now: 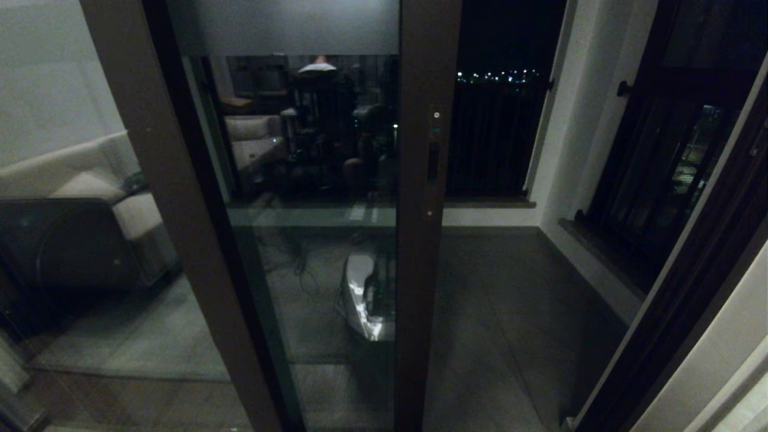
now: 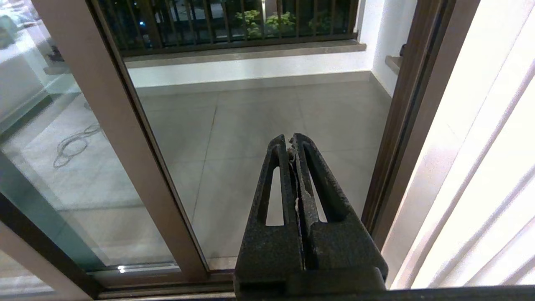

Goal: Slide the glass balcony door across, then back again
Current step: Close the slid door

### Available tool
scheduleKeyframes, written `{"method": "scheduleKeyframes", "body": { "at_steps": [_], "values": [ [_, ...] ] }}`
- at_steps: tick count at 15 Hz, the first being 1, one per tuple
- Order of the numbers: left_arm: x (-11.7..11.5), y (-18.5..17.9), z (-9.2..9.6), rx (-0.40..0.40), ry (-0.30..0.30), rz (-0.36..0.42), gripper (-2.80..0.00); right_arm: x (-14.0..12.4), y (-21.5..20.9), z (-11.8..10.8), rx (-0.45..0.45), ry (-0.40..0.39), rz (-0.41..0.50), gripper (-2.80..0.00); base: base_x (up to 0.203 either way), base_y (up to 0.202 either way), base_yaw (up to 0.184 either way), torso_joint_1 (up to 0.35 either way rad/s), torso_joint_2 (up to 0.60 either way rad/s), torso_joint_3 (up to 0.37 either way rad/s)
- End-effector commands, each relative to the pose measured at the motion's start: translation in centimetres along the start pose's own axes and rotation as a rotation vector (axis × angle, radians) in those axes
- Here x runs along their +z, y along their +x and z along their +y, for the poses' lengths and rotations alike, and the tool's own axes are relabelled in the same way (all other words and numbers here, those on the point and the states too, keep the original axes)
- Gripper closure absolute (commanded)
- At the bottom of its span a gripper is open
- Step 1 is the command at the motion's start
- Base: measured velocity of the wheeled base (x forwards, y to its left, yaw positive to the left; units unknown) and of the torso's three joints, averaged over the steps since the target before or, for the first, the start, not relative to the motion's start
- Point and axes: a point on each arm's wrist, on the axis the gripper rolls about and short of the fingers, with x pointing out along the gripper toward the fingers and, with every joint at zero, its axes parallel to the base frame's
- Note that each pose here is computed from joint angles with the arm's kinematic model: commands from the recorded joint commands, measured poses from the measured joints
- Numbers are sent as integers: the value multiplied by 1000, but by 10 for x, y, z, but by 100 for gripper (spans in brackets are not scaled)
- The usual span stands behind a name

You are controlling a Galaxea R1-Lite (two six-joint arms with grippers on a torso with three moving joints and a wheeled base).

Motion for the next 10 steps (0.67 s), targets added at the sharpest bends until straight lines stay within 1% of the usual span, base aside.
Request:
{"method": "scheduleKeyframes", "body": {
  "at_steps": [1, 3, 5, 10],
  "values": [
    [-4, -2, 0, 18, 1, -30, 0, 0, 0, 0, 0, 0, 2, 0, 0, 0, 0, 0, 0, 0],
    [-4, -2, 0, 25, 3, -38, 0, 0, 0, 0, 0, 0, 2, 0, 0, 0, 0, 0, 0, 0],
    [-3, -2, 0, 26, -14, -41, 0, 0, 0, 0, 0, 0, 2, 0, 0, 0, 0, 0, 0, 0],
    [-3, -2, 0, 27, -14, -41, 0, 0, 0, 0, 0, 0, 2, 0, 0, 0, 0, 0, 0, 0]
  ]
}}
